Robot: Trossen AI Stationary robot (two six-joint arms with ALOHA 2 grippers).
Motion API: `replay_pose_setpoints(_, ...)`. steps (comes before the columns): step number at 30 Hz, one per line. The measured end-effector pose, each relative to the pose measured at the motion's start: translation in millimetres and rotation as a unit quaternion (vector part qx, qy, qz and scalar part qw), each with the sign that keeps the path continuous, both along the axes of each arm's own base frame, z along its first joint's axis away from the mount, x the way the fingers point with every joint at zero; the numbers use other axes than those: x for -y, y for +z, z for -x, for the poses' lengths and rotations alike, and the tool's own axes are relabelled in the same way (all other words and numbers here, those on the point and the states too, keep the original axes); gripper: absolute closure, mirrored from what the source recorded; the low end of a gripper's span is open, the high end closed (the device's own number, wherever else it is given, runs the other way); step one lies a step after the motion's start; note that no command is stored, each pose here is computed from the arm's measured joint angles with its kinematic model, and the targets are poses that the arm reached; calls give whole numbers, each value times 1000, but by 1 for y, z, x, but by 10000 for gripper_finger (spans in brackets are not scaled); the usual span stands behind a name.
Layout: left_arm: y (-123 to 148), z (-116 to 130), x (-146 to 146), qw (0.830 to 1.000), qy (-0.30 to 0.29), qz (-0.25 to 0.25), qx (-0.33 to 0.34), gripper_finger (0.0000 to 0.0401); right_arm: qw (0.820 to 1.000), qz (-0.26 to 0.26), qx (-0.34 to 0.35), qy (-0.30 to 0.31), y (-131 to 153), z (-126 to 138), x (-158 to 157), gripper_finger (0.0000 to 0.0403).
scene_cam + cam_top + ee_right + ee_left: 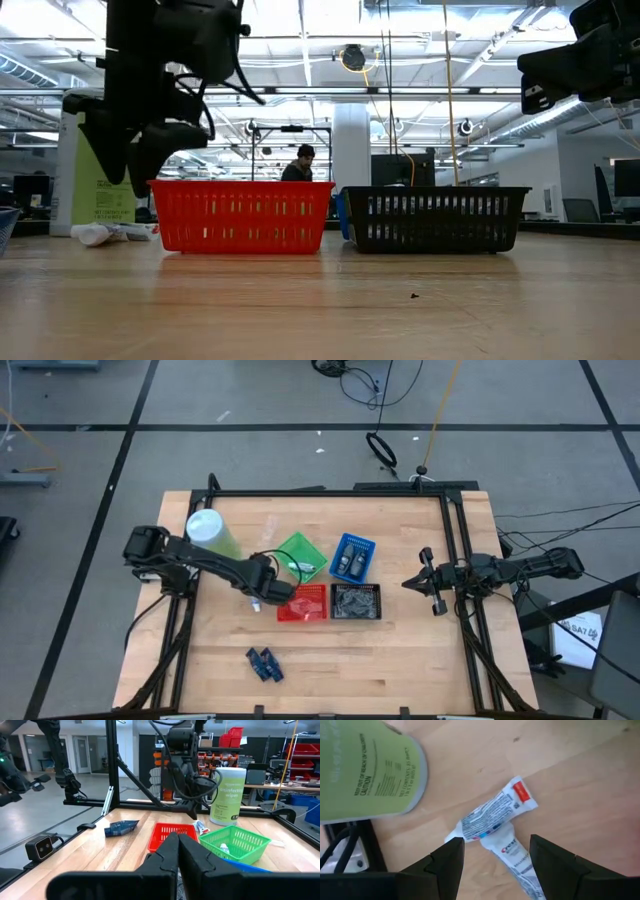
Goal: Pick & Place Travel size toiletries
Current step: Put the bottom toothpaste into the green bin
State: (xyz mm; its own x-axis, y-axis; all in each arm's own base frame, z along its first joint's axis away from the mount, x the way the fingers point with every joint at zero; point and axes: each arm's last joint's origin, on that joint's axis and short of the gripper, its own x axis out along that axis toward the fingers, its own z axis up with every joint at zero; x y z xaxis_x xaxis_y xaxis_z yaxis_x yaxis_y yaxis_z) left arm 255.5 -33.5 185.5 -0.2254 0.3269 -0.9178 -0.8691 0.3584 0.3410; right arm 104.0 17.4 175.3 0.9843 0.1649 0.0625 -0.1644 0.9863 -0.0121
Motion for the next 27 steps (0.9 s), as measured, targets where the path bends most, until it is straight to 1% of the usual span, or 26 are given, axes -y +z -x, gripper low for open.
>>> replay_pose_setpoints(8,-12,7,-4,998,25,-34,-43,178,1000,0,0,0,0,0,0,403)
replay_pose_setpoints(12,-22,11,-5,998,27,-48,-32,178,1000,0,0,0,0,0,0,403)
replay_pose_setpoints(19,-40,15,-6,999,29,-44,-5,178,1000,0,0,0,0,0,0,403)
replay_pose_setpoints(22,-43,15,-4,999,29,-13,-6,178,1000,0,0,0,0,0,0,403)
replay_pose_setpoints(27,-44,14,2,998,14,64,-20,178,1000,0,0,0,0,0,0,403)
